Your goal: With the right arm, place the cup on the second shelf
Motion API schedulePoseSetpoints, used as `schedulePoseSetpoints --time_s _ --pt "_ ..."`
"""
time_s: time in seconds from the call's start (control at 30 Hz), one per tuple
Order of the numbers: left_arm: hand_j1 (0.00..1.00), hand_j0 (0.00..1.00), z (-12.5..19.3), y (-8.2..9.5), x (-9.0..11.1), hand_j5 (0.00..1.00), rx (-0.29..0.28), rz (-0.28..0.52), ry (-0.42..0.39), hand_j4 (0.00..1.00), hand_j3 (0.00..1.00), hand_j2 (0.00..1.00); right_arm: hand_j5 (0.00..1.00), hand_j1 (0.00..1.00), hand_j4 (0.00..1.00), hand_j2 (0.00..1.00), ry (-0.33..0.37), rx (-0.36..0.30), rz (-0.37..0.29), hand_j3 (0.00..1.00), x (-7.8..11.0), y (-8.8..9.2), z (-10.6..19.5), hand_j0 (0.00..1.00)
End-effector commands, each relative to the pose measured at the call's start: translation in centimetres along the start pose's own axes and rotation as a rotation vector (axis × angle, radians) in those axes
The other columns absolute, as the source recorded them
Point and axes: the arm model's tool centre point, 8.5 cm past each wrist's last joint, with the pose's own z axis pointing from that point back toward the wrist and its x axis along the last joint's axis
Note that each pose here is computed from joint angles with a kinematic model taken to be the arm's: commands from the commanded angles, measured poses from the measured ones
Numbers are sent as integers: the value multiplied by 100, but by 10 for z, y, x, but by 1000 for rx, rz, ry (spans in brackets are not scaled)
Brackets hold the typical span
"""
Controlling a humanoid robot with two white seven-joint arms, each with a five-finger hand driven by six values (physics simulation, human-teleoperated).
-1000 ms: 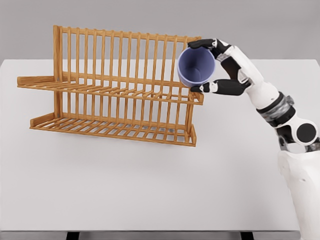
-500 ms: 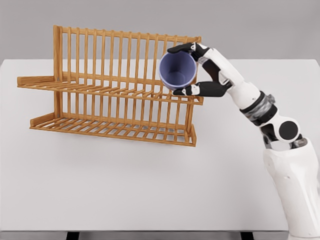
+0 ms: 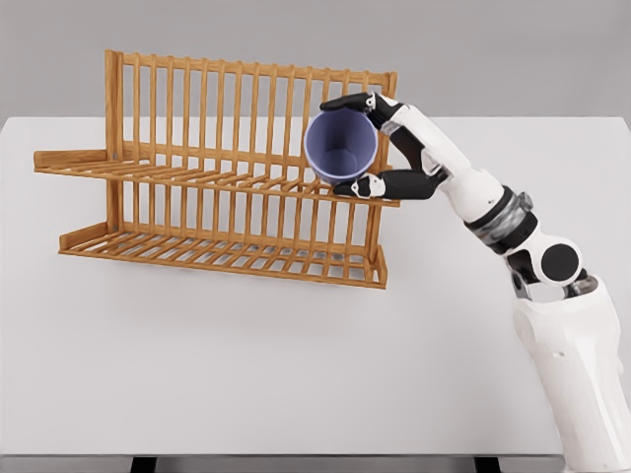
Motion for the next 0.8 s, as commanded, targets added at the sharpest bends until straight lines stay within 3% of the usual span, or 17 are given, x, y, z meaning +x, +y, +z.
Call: schedulePoseSetpoints --time_s 0.0,0.2,0.53,0.77 --pt "100 100 0 0 0 100 -1 0 1 100 100 100 88 88 88 88 -5 -2 -3 88 1 0 0 88" --pt "100 100 0 0 0 100 -1 0 1 100 100 100 100 100 100 100 -10 0 -1 100 2 1 -1 100" --pt "100 100 0 0 0 100 -1 -2 1 100 100 100 100 100 100 100 -27 0 7 100 8 0 -2 100" --pt "100 100 0 0 0 100 -1 -1 0 100 100 100 100 100 100 100 -35 -42 33 100 22 -20 17 100"
